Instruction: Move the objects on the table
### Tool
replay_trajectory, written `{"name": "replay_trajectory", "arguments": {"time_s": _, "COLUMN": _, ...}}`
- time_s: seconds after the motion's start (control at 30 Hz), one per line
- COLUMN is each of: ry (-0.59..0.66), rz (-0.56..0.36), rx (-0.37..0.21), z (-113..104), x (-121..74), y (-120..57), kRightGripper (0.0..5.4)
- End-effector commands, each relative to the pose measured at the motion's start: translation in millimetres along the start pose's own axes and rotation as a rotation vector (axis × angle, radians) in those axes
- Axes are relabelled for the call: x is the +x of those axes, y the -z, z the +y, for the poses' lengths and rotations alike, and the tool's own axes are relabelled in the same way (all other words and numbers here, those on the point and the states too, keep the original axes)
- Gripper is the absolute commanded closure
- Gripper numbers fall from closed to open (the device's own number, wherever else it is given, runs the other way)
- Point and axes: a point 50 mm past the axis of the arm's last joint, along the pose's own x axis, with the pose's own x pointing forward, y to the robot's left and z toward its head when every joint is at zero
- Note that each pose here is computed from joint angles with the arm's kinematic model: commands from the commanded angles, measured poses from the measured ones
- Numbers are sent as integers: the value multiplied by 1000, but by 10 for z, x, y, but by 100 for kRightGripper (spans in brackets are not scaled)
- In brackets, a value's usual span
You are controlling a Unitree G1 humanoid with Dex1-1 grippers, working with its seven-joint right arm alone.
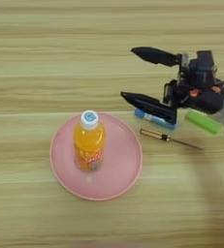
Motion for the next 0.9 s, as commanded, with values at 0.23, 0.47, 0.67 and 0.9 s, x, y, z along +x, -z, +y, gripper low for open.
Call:
{"name": "replay_trajectory", "arguments": {"time_s": 0.23, "ry": 173, "rz": 287, "rx": -120, "z": -292, "x": -317, "y": 134, "kRightGripper": 3}}
{"name": "replay_trajectory", "arguments": {"time_s": 0.47, "ry": 243, "rz": 370, "rx": -77, "z": -417, "x": -460, "y": 354, "kRightGripper": 3}}
{"name": "replay_trajectory", "arguments": {"time_s": 0.67, "ry": 366, "rz": 456, "rx": -55, "z": -581, "x": -562, "y": 492, "kRightGripper": 3}}
{"name": "replay_trajectory", "arguments": {"time_s": 0.9, "ry": 400, "rz": 548, "rx": -14, "z": -626, "x": -584, "y": 678, "kRightGripper": 3}}
